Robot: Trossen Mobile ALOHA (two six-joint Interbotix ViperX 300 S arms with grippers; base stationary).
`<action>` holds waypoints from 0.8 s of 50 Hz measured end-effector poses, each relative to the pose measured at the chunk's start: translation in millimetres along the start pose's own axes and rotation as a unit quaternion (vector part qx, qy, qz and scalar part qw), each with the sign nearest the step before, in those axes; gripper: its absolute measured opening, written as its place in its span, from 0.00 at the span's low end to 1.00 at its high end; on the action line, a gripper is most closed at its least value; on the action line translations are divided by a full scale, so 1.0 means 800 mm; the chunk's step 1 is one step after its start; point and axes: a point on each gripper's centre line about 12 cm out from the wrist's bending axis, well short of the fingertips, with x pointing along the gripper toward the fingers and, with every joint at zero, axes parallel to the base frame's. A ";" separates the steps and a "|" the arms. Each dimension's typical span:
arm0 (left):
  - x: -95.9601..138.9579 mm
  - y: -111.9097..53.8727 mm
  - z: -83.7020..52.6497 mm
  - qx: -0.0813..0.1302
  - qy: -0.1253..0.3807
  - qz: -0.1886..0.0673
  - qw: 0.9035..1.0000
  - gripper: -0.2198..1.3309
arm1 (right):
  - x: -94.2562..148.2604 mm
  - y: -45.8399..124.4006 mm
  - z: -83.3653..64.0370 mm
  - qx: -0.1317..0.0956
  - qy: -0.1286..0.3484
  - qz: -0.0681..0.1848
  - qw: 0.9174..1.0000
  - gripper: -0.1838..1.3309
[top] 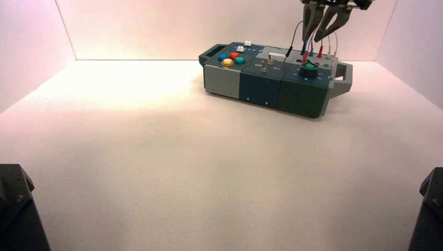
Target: Insert the blue wire.
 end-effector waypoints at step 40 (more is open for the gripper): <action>0.000 0.000 0.000 0.000 -0.004 0.002 1.000 0.83 | 0.017 -0.002 0.014 0.009 -0.008 0.004 1.000 0.70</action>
